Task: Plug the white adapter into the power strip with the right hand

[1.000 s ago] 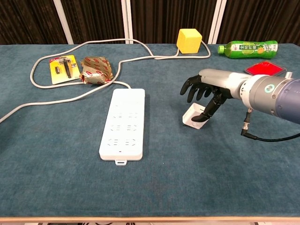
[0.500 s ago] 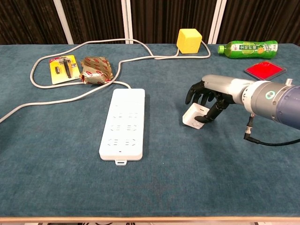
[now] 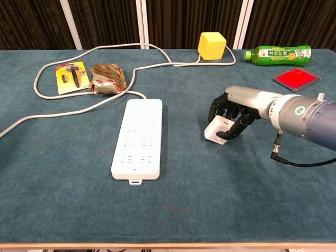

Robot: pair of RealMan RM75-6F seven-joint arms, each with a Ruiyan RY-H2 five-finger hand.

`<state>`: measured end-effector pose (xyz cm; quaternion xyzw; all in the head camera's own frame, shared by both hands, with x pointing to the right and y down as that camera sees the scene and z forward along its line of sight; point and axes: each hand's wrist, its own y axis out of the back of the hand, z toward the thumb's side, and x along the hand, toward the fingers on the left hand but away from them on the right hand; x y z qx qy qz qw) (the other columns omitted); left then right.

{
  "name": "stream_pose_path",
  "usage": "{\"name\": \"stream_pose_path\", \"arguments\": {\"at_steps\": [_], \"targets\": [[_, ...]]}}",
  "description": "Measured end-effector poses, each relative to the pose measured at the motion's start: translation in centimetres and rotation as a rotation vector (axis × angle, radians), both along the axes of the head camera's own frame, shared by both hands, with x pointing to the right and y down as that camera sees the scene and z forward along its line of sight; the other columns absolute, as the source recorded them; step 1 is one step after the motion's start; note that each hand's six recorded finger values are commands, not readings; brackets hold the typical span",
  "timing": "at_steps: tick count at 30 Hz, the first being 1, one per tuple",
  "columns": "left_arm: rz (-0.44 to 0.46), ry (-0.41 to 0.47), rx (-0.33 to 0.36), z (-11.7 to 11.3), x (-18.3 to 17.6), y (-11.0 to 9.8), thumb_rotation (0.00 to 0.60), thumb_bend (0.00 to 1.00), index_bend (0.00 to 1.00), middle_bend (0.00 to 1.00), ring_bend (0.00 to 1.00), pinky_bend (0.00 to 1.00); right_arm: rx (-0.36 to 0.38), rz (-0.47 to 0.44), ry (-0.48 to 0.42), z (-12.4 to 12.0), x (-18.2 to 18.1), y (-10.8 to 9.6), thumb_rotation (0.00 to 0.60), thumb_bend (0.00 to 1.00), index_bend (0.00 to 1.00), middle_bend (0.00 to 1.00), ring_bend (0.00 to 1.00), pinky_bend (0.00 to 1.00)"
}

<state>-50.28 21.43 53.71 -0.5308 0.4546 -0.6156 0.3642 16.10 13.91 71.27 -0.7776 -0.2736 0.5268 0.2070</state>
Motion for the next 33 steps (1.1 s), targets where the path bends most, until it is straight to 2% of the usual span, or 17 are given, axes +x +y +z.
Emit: {"name": "stream_pose_path", "arguments": {"at_steps": [28,33], "targets": [[0.02,0.004,-0.005,0.12,0.35,0.09,0.6,0.1,0.2,0.0,0.0,0.0,-0.018,-0.003,0.016,0.88,-0.05,0.28,0.6,0.45,0.43,0.43,0.38,0.26],[0.022,0.003,-0.005,0.12,0.38,0.08,0.6,0.1,0.2,0.0,0.0,0.0,-0.02,-0.004,0.018,0.88,0.01,0.27,0.6,0.47,0.48,0.45,0.41,0.28]]}}
